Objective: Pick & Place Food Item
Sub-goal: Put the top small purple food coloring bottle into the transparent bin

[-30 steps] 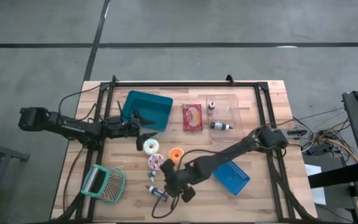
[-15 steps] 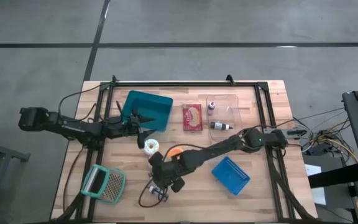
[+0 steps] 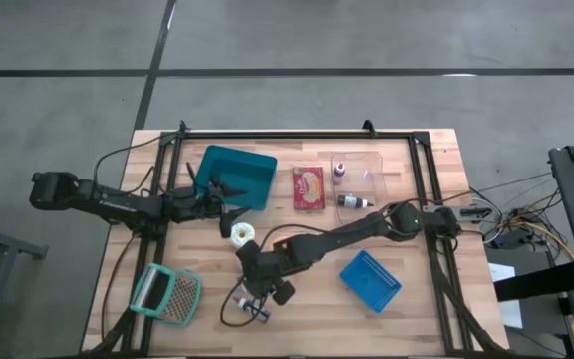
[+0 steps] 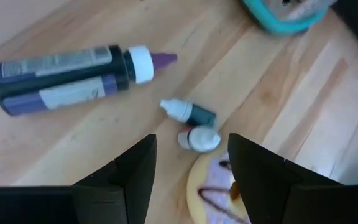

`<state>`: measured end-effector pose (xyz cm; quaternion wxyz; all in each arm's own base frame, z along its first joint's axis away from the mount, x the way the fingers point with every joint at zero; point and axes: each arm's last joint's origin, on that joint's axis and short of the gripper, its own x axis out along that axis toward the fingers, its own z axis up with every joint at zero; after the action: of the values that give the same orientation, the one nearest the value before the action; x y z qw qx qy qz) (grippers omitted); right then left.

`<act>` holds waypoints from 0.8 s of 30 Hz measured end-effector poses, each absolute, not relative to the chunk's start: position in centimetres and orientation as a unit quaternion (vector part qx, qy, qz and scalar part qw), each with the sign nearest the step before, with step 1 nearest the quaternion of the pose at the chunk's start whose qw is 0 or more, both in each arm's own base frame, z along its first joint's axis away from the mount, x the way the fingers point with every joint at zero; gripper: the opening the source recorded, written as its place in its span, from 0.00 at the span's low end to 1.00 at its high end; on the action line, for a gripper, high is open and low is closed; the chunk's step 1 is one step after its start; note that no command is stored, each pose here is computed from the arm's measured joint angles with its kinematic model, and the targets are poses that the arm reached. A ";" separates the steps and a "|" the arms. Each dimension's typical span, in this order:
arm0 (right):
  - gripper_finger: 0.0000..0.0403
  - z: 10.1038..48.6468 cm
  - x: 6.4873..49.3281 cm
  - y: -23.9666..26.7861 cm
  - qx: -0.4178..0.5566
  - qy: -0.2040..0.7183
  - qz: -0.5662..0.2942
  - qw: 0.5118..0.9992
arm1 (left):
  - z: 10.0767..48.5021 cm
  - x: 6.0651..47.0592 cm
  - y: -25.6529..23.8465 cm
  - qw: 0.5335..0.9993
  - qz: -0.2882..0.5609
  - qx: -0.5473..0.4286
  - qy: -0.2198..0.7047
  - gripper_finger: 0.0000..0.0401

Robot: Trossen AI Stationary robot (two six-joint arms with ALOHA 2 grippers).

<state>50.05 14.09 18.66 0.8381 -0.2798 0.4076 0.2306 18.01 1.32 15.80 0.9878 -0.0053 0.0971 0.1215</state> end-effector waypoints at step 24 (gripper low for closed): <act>0.48 23.9 36.3 12.9 -0.200 0.210 0.087 0.953 | 15.2 17.1 -6.0 0.982 -0.086 -0.062 0.154 0.63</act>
<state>36.25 12.88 23.87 0.9531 -0.1999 0.2101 0.0869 17.13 -6.02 15.20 0.9824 -0.0622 0.1540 -0.0858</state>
